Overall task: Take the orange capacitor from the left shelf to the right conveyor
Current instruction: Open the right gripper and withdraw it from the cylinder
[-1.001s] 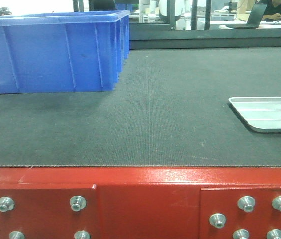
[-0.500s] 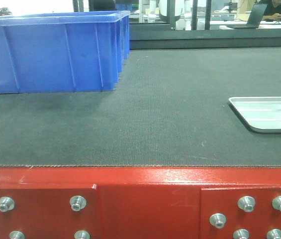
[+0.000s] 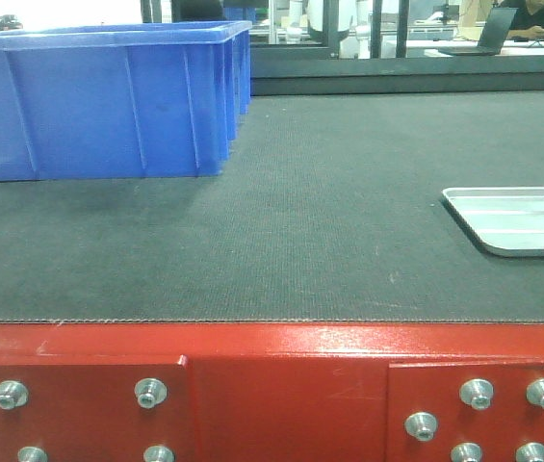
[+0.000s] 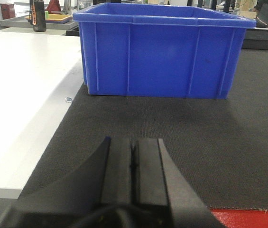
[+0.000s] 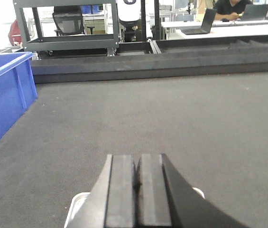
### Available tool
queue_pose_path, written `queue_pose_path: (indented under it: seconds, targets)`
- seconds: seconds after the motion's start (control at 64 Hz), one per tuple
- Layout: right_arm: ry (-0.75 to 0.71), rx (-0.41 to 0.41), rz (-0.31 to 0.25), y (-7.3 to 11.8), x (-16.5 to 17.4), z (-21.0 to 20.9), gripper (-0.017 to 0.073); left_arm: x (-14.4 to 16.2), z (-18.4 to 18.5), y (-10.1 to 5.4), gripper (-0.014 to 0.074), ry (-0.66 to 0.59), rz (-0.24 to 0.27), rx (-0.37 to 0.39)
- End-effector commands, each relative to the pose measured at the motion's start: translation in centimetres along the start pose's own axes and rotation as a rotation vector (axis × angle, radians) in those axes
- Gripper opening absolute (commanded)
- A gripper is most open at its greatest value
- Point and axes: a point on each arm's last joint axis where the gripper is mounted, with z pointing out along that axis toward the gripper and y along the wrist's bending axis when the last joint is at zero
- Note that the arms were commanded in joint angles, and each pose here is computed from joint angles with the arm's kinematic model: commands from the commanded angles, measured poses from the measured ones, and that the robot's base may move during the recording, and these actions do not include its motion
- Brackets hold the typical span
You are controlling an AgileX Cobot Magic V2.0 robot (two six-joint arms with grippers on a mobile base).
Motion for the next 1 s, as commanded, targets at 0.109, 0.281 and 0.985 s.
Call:
queue_pose_path:
  seconds: [0.109,0.281,0.985]
  targets:
    - [-0.079,-0.019,-0.128,0.2,-1.0,-2.1,0.0054,-1.0,-0.2,0.0,-0.0127,-0.107,-0.003,-0.003]
    - [-0.113,-0.017,-0.141,-0.1,2.7,-4.4,0.0054,-1.0,-0.2,0.0,-0.0127,-0.107,-0.003,-0.003]
    - [-0.140,-0.009,-0.058,-1.1,10.9,-5.9,0.0054,-1.0,-0.2,0.0,-0.0127,-0.107,-0.003,-0.003]
